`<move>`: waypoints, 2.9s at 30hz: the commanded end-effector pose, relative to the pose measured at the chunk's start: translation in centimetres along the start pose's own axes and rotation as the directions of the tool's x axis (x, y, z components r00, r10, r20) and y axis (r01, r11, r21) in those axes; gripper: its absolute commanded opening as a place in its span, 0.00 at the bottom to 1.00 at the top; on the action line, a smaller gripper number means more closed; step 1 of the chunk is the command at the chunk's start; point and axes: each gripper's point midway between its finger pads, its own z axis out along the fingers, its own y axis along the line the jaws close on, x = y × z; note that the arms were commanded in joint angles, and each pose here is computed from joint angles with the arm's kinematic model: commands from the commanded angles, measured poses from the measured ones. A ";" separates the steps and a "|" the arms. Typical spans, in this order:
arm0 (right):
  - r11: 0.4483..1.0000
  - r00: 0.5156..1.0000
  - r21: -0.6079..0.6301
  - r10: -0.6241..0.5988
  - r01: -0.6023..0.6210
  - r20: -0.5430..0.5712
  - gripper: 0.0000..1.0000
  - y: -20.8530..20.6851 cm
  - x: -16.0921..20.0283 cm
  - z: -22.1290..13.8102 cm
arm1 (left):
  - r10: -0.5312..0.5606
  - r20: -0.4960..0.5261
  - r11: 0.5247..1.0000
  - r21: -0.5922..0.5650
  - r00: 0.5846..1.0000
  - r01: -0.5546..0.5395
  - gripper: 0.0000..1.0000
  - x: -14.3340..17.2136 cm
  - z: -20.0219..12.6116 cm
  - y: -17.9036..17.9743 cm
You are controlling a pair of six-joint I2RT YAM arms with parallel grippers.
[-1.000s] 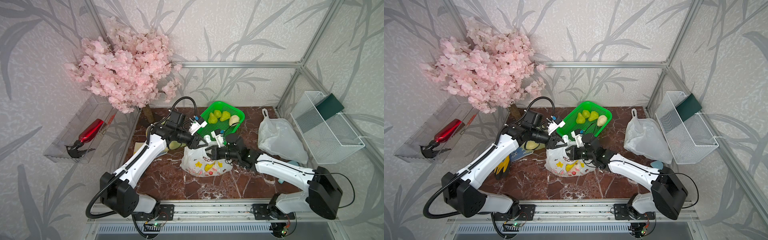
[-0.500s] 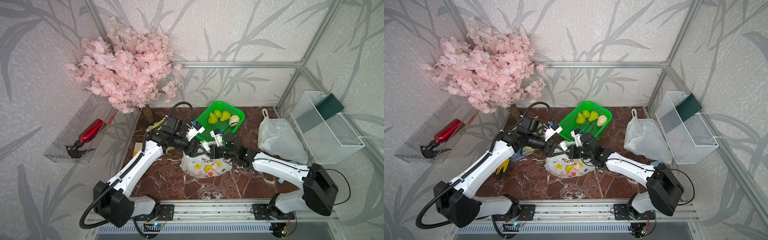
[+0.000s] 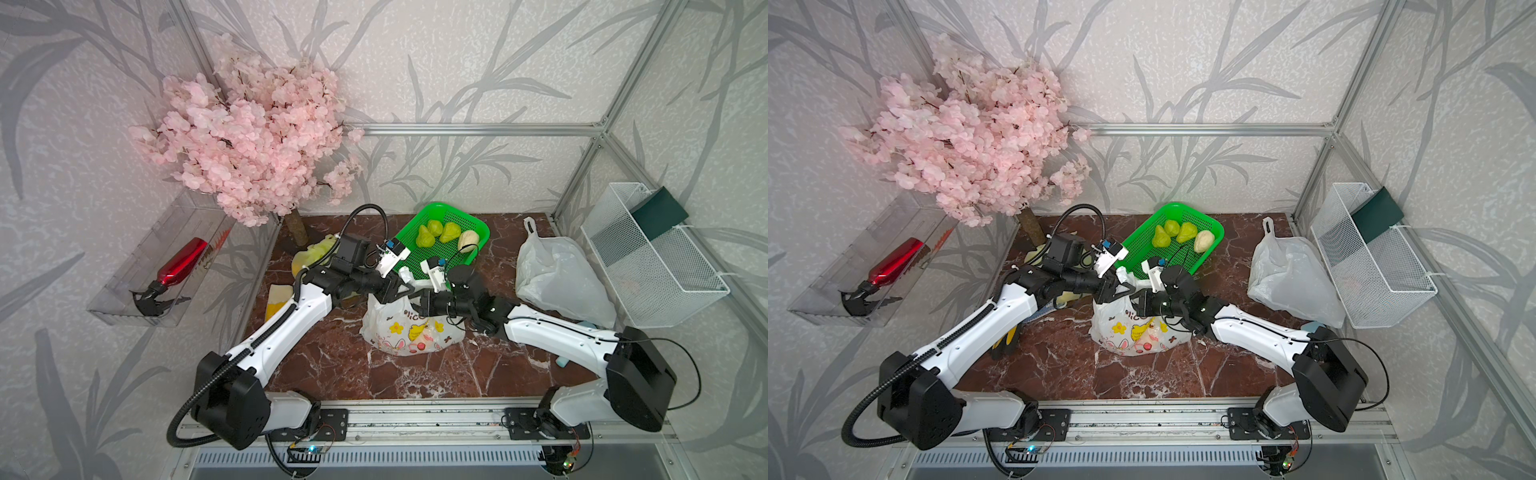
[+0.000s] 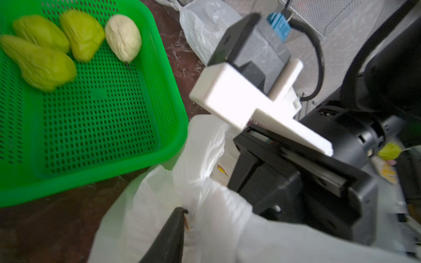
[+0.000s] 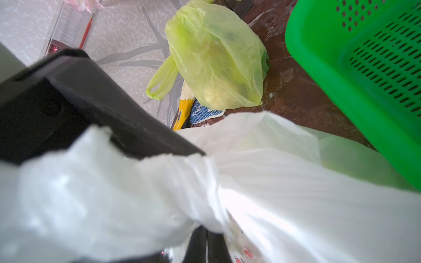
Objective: Place the pears into plastic bags & tie knots
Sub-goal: Tie the plastic bag at the center of the board.
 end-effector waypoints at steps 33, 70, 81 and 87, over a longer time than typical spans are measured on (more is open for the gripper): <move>0.613 0.600 -0.032 -0.781 0.789 -0.174 0.66 3.8 -3.8 -5.2 | 0.233 0.201 0.971 0.011 0.951 -0.240 0.00 -2.2 -2.6 -3.3; 0.702 0.615 -0.080 -0.556 0.707 0.559 0.00 11.1 -6.9 -5.5 | 0.056 0.335 0.981 0.156 0.941 -0.114 0.32 1.5 -2.7 -9.3; 0.714 0.637 -0.208 -0.405 0.668 0.656 0.00 8.7 -6.3 -4.7 | 0.085 0.278 0.995 0.034 0.957 -0.098 0.36 3.5 -3.8 -8.4; 0.753 0.676 -0.243 -0.337 0.612 0.656 0.00 6.7 -7.0 -4.4 | 0.113 0.297 0.991 -0.100 0.948 -0.087 0.36 3.7 -8.4 -7.6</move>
